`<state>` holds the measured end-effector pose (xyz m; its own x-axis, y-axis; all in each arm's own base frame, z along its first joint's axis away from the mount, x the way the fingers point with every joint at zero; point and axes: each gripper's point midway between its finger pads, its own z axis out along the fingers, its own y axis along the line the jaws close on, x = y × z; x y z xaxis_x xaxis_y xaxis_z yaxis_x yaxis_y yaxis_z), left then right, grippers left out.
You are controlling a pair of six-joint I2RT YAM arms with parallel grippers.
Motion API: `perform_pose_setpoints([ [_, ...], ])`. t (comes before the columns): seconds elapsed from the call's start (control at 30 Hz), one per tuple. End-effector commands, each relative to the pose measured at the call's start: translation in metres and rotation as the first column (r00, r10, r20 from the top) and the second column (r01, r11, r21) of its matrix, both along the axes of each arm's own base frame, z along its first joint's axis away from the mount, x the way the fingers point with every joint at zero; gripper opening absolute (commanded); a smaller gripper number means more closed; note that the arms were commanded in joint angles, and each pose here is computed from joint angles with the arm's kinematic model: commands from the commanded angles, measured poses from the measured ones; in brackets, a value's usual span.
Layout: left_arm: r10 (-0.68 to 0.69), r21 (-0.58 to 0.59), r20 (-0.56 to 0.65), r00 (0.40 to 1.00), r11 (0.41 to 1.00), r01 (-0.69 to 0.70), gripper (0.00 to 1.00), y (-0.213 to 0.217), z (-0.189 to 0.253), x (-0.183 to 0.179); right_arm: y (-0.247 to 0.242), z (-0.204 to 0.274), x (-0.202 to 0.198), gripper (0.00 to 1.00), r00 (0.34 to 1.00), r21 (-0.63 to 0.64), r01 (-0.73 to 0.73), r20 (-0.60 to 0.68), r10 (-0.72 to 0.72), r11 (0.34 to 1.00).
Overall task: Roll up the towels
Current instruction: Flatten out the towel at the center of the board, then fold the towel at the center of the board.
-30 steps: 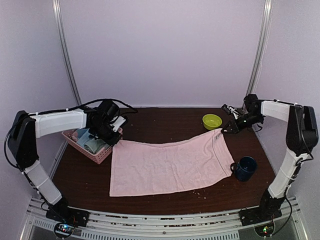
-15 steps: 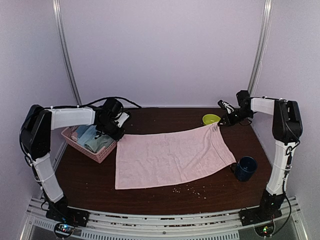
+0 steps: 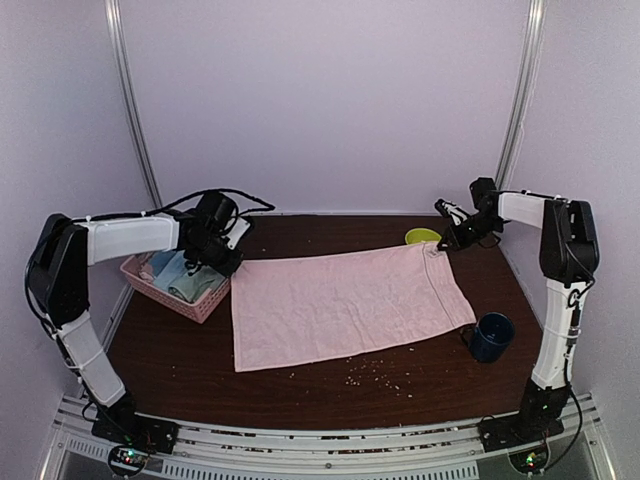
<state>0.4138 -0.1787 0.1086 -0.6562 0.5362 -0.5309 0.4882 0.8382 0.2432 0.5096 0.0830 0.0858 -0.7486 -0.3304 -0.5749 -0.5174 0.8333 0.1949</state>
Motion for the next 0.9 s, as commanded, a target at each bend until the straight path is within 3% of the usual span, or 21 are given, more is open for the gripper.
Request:
perform_pose_setpoints([
  [0.0,0.005,-0.058,0.057,0.998,0.998,-0.002,0.00,0.000,0.023,0.002,-0.002,-0.002,-0.003,0.00,1.000,-0.032,-0.005,-0.011,0.005,0.999],
  [0.2,-0.038,-0.096,0.048,0.998,0.994,0.043,0.00,-0.007,0.028,-0.007,-0.004,0.016,-0.003,0.00,0.998,-0.031,0.011,0.054,-0.009,0.999],
  [0.87,-0.201,-0.199,-0.090,0.976,0.963,0.180,0.00,-0.020,0.012,-0.065,-0.008,0.016,-0.057,0.00,0.985,-0.142,-0.159,0.048,0.167,0.977],
])
